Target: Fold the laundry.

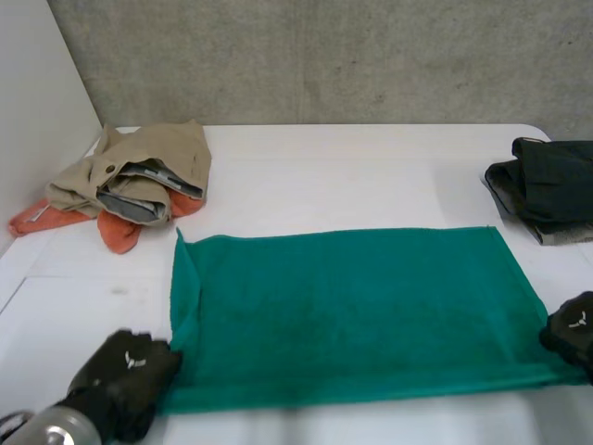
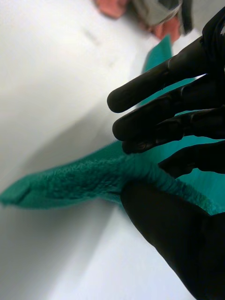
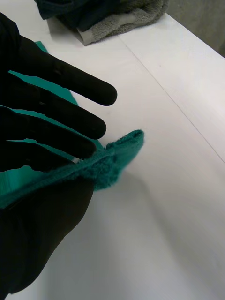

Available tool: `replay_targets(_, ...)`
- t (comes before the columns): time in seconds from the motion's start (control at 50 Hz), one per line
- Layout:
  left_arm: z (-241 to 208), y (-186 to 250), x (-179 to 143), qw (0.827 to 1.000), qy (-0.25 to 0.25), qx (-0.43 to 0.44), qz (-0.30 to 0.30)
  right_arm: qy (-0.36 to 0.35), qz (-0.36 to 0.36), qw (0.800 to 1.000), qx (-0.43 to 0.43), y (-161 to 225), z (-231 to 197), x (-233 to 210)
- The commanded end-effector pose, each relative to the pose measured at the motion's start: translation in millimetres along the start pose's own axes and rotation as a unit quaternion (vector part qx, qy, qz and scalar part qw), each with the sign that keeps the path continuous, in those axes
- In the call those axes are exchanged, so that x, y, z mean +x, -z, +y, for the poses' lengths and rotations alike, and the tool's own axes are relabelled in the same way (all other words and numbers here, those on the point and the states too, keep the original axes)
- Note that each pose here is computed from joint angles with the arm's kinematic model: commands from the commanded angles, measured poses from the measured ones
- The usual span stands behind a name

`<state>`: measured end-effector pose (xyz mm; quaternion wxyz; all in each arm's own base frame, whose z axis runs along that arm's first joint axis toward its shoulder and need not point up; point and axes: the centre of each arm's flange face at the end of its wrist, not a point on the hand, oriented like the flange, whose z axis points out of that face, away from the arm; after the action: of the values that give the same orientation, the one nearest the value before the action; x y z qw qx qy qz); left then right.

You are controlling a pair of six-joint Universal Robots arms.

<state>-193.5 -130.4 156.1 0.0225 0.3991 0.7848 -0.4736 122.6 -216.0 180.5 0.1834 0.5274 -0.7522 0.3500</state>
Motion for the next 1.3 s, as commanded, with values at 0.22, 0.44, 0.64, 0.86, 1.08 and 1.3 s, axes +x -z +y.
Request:
replay_targets(0.22,-192,-93,-115,0.914,-0.066,0.338,-0.216,-0.086,0.309,0.922,0.219,-24,-122,149)
replay_targets(0.44,-305,-33,-176,0.772,-0.058,0.535,-0.339,-0.130,0.509,0.748,0.405,29,-165,237)
replay_targets(0.64,-245,-77,-142,0.847,-0.027,0.462,-0.263,-0.143,0.436,0.811,0.363,-10,-150,197)
replay_targets(0.86,-134,-142,-74,0.937,-0.019,0.306,-0.165,-0.154,0.283,0.914,0.246,-91,-105,109)
replay_targets(1.08,-42,-151,-20,0.982,-0.016,0.168,-0.083,-0.104,0.136,0.977,0.128,-111,-56,21)
replay_targets(1.3,-17,-45,-1,0.997,-0.013,0.072,-0.031,-0.032,0.053,0.998,-0.003,-34,-9,15)
